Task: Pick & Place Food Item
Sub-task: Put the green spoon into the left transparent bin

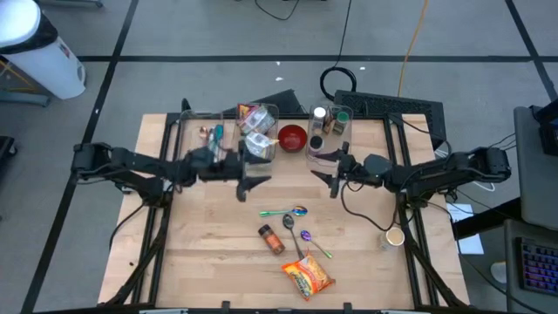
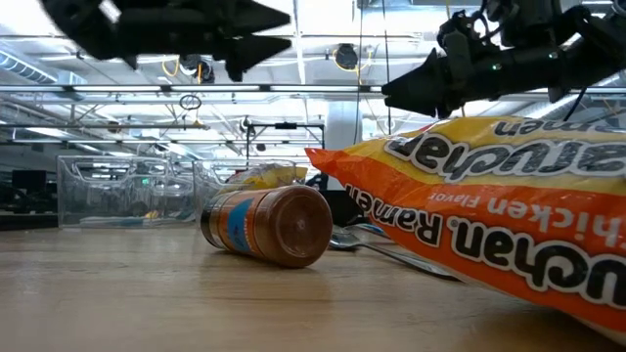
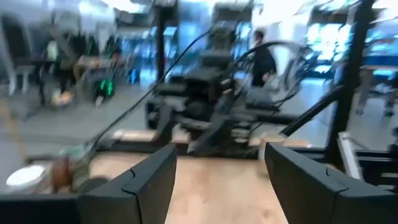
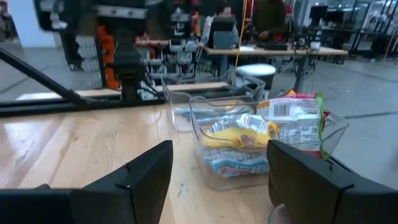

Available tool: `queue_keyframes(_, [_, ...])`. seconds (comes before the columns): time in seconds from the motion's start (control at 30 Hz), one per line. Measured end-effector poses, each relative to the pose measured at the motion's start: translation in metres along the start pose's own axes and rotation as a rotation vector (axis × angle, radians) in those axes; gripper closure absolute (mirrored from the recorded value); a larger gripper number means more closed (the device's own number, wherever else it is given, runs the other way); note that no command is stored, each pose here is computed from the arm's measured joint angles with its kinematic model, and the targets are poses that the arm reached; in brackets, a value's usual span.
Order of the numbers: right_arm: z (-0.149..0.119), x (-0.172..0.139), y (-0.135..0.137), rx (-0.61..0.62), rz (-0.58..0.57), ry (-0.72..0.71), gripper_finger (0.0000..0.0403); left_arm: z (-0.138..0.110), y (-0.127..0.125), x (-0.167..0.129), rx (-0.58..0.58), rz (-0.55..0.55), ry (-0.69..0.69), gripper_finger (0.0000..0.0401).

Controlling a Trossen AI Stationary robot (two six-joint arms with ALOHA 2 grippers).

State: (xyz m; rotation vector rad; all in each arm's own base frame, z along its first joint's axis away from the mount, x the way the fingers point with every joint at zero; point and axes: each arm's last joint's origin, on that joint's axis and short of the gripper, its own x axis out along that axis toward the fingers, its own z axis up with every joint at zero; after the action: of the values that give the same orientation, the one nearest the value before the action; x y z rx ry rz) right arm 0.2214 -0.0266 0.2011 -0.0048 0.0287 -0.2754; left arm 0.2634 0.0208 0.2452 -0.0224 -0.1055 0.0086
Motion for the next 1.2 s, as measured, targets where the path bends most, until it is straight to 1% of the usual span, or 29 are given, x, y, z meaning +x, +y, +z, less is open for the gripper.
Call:
queue_keyframes(0.1, [-0.004, -0.005, -0.001, 0.006, 0.0, -0.032, 0.0149, -0.006, -0.009, -0.011, 0.051, -0.011, -0.083, 0.0151])
queue_keyframes(0.17, [-0.003, -0.006, -0.001, 0.012, 0.005, -0.064, 0.0149, -0.007, -0.011, -0.013, 0.058, -0.015, -0.108, 0.015])
queue_keyframes(0.3, [0.003, -0.008, 0.007, 0.014, 0.147, -0.125, 0.0149, -0.006, -0.014, -0.012, 0.045, -0.03, -0.114, 0.015])
queue_keyframes(0.37, [0.006, -0.008, 0.013, 0.012, 0.174, -0.14, 0.0149, -0.006, -0.015, -0.012, 0.045, -0.035, -0.115, 0.015])
queue_keyframes(0.43, [0.01, -0.005, 0.019, -0.008, 0.168, -0.119, 0.0149, -0.006, -0.016, -0.012, 0.044, -0.039, -0.114, 0.015])
queue_keyframes(0.5, [0.014, 0.0, 0.026, -0.063, 0.173, -0.057, 0.0149, -0.005, -0.016, -0.012, 0.044, -0.04, -0.118, 0.015])
queue_keyframes(0.63, [0.021, 0.015, 0.045, -0.179, 0.241, 0.12, 0.0149, -0.004, -0.016, -0.012, 0.048, -0.04, -0.13, 0.015])
queue_keyframes(0.7, [0.024, 0.023, 0.055, -0.223, 0.271, 0.185, 0.0149, -0.004, -0.016, -0.012, 0.046, -0.04, -0.138, 0.015])
queue_keyframes(0.8, [0.024, 0.035, 0.071, -0.287, 0.273, 0.269, 0.0149, -0.003, -0.016, -0.012, 0.028, -0.042, -0.141, 0.015])
queue_keyframes(0.93, [0.009, 0.049, 0.089, -0.36, 0.277, 0.409, 0.0149, -0.003, -0.017, -0.012, 0.02, -0.044, -0.141, 0.015])
queue_keyframes(1.07, [-0.017, 0.058, 0.101, -0.368, 0.3, 0.522, 0.0149, -0.003, -0.017, -0.012, 0.036, -0.043, -0.142, 0.015])
queue_keyframes(1.2, [-0.042, 0.063, 0.107, -0.371, 0.303, 0.605, 0.0149, 0.002, -0.017, -0.014, 0.074, -0.04, -0.155, 0.015])
